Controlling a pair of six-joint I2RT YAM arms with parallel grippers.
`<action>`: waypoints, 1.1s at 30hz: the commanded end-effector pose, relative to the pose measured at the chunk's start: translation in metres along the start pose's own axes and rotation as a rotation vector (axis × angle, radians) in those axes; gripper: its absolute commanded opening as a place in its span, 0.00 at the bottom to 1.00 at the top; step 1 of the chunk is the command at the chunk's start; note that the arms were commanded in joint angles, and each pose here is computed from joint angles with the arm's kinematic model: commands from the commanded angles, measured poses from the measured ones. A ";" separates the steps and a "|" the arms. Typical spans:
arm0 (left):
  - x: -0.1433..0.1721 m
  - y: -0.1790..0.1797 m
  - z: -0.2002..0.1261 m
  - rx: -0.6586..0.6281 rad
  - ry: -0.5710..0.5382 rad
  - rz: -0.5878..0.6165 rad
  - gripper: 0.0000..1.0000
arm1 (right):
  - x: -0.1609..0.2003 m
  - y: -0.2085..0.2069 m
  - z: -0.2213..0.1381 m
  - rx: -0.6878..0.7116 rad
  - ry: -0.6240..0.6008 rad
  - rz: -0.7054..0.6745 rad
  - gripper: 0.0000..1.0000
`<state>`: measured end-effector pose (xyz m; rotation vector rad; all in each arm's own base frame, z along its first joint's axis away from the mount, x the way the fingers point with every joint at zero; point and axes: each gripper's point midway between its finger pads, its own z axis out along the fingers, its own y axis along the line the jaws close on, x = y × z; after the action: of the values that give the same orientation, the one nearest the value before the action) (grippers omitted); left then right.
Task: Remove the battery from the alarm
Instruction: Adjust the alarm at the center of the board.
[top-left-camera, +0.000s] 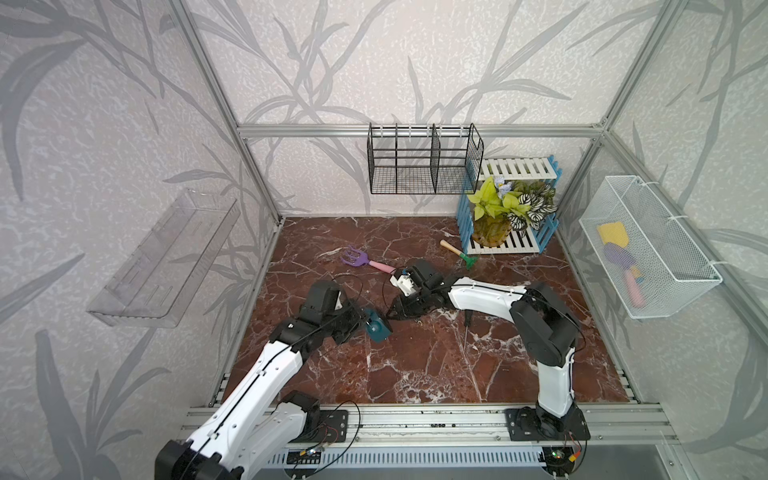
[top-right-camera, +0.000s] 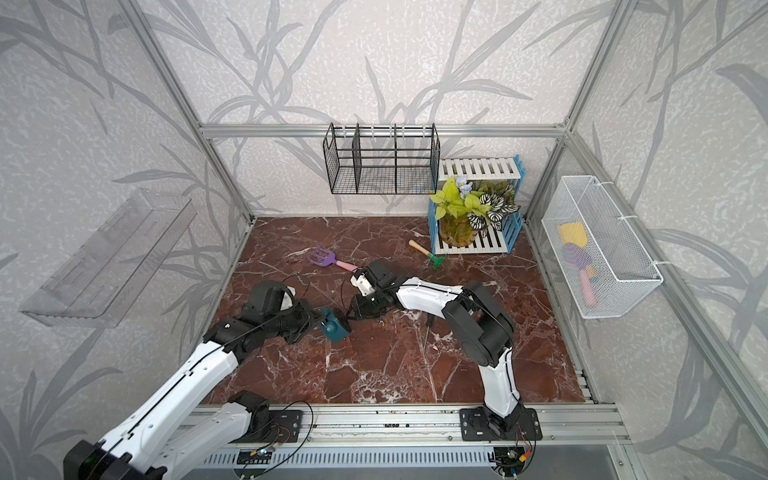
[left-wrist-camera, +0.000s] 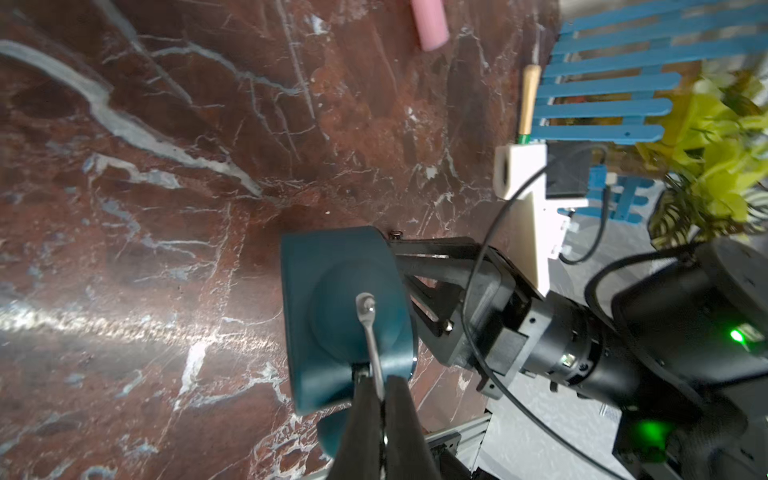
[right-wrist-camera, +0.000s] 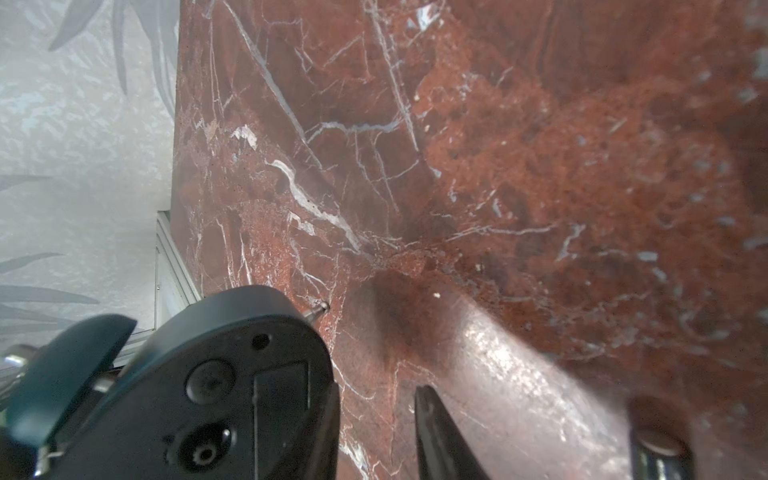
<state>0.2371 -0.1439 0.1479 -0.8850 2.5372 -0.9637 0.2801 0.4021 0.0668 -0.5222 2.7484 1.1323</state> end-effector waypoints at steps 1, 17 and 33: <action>-0.006 -0.008 0.003 -0.104 -0.008 -0.053 0.00 | 0.003 0.001 0.005 -0.007 0.043 0.025 0.33; -0.018 -0.016 0.080 -0.594 0.027 0.160 0.00 | -0.023 -0.094 -0.105 0.167 -0.284 0.218 0.33; -0.017 -0.053 0.191 -0.586 0.158 0.180 0.10 | -0.007 -0.110 -0.207 0.251 -0.526 0.192 0.36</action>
<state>0.3621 -0.2514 0.0454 -0.7302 2.9996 -0.2105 0.3310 0.1982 0.1368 0.0718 2.4749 0.8411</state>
